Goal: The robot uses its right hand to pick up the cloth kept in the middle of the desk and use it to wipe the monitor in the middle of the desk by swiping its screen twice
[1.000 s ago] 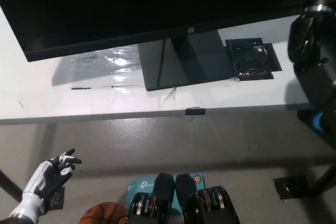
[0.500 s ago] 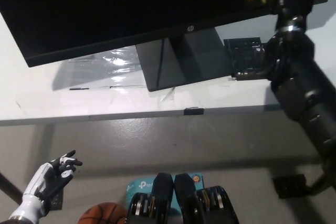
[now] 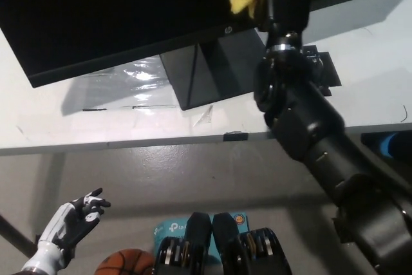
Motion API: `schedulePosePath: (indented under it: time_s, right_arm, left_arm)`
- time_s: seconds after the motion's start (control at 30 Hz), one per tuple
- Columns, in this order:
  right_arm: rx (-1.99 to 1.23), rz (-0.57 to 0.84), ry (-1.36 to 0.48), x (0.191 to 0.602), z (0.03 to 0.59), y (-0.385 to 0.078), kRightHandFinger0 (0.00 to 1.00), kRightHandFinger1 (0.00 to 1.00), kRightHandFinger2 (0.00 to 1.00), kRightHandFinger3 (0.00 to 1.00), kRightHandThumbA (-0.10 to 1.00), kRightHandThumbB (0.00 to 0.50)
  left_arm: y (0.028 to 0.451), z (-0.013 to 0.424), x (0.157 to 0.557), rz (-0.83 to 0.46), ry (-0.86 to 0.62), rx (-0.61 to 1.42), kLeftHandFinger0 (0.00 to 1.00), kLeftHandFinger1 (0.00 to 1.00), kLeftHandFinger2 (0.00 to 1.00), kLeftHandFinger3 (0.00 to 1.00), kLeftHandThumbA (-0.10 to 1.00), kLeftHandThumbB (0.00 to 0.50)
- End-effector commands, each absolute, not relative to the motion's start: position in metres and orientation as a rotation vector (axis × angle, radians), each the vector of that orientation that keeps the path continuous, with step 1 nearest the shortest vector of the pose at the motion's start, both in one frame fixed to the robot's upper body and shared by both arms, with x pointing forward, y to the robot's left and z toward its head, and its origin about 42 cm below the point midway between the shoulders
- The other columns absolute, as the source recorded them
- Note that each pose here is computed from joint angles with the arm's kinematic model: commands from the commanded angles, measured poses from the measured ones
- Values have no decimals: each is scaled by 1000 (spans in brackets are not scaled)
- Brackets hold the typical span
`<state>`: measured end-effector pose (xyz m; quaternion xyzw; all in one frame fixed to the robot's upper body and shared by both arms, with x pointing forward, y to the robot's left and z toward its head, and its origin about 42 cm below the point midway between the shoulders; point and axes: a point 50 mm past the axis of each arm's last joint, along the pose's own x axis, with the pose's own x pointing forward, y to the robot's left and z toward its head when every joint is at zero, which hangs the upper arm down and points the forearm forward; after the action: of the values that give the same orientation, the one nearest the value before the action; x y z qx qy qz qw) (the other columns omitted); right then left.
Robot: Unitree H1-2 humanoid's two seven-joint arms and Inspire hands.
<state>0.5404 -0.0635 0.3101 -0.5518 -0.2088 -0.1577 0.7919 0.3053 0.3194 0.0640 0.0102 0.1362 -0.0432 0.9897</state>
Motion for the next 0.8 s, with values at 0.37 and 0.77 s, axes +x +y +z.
schedulePosePath:
  time_s: [0.37,0.77]
  right_arm:
    - [-1161,-309,-739,533,411,1,0,0,193,241,-100,171]
    - [-1324,-365,-638,569,398,-117,0,0,307,447,-100,215]
  left_arm:
    - [321,75,312,-102,213,21,955,918,952,1000,256,37]
    - [324,68,307,-96,229,29,974,912,938,1000,304,81]
